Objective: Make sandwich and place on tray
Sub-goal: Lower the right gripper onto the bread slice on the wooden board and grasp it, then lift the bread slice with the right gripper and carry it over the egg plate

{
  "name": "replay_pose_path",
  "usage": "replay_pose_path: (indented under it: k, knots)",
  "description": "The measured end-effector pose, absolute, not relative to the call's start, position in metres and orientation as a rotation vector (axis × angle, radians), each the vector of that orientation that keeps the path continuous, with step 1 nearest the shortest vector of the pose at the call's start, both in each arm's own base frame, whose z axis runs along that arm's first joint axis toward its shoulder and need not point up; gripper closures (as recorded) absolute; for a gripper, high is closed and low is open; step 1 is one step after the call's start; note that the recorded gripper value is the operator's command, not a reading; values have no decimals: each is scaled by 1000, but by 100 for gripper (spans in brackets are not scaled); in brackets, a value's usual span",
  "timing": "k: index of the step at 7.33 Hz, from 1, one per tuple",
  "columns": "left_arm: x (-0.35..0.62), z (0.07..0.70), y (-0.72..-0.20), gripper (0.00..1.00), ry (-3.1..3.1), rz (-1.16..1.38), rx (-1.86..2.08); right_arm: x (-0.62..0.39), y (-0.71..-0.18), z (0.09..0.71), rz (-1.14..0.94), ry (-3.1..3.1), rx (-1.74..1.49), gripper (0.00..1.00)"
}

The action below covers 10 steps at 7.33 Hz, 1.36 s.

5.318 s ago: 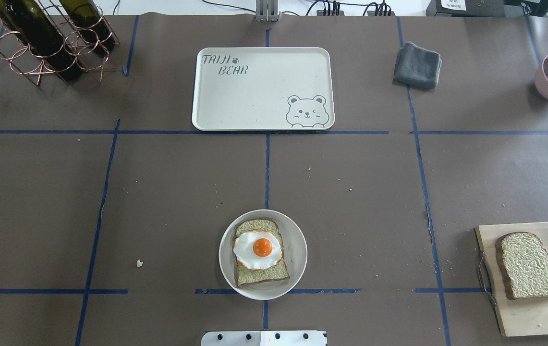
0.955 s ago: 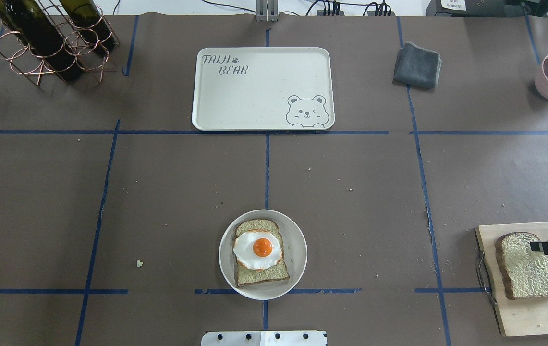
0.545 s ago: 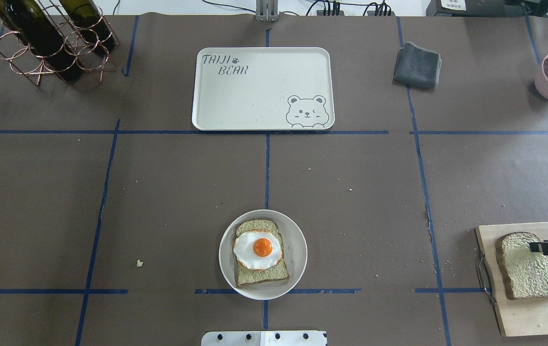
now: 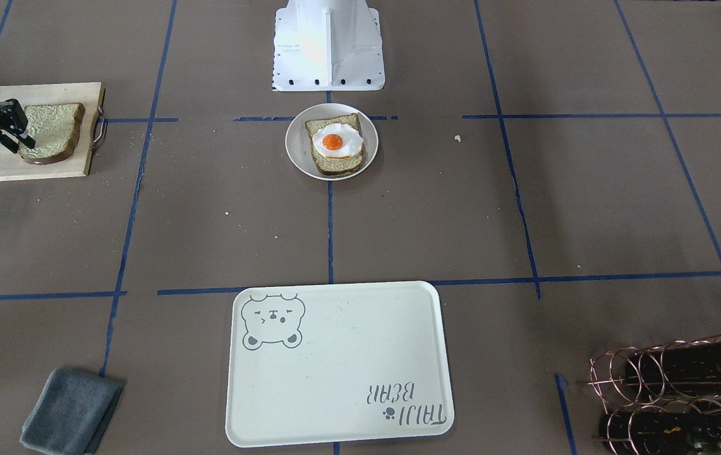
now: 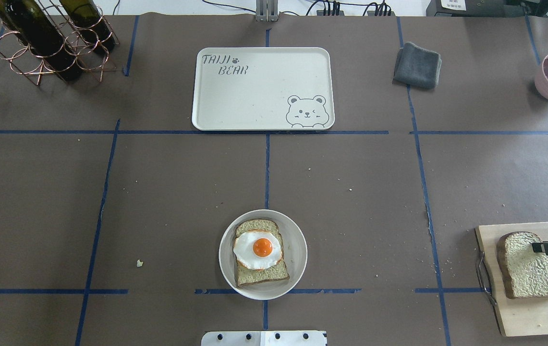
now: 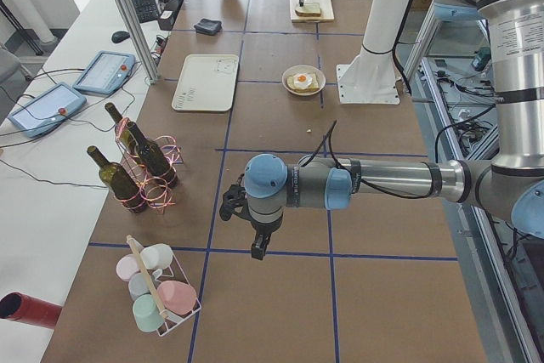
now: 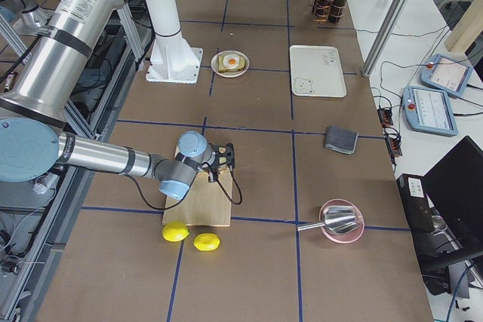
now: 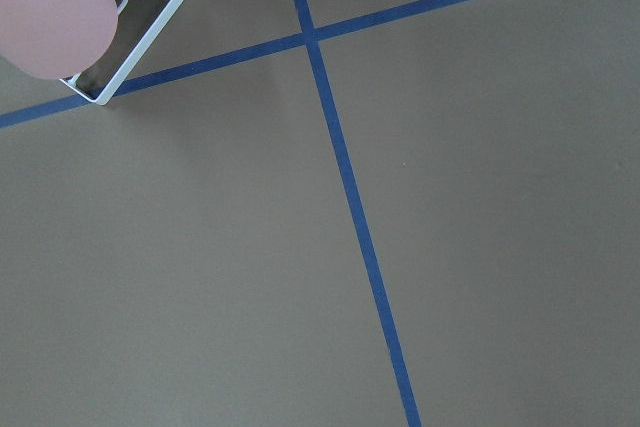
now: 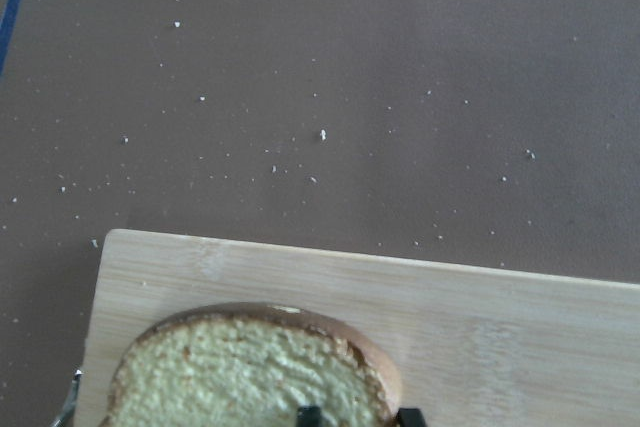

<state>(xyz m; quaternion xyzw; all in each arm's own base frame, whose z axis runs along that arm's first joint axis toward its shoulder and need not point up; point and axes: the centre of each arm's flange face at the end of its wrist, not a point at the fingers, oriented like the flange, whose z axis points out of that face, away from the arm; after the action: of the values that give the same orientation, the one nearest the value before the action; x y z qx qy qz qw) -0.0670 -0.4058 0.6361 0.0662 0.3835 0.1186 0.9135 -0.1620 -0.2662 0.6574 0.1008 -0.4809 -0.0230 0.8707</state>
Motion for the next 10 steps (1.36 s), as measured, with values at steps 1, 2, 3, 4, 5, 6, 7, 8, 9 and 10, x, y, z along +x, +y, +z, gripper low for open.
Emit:
replay_pose_path:
  k: [1,2,3,4,5,6,7,8,9,10]
  knots:
    - [-67,636,-406,0,790,244,136,-162,-266,658,-53,-1004,213,100]
    - [-67,636,-406,0,790,244,136,-162,-266,658,-58,-1004,217,100]
    - [-67,636,-406,0,790,244,136,-161,-266,656,-61,-1010,223,100]
    - [-67,636,-406,0,790,245,137,-161,-266,652,-64,-1025,233,100]
    - [-67,635,-406,0,790,245,139,-160,-267,644,-63,-1050,248,100]
    - [-67,635,-407,0,789,246,140,-159,-270,631,-63,-1081,262,100]
    - [-67,634,-407,0,789,246,140,-154,-274,613,-66,-1123,266,100]
    - [-67,634,-407,0,789,247,141,-145,-282,594,-66,-1170,260,100]
    - [-67,634,-407,0,789,247,141,-141,-295,574,-74,-1223,253,100]
    - [-67,634,-407,0,789,246,141,-149,-315,548,-81,-1278,250,100]
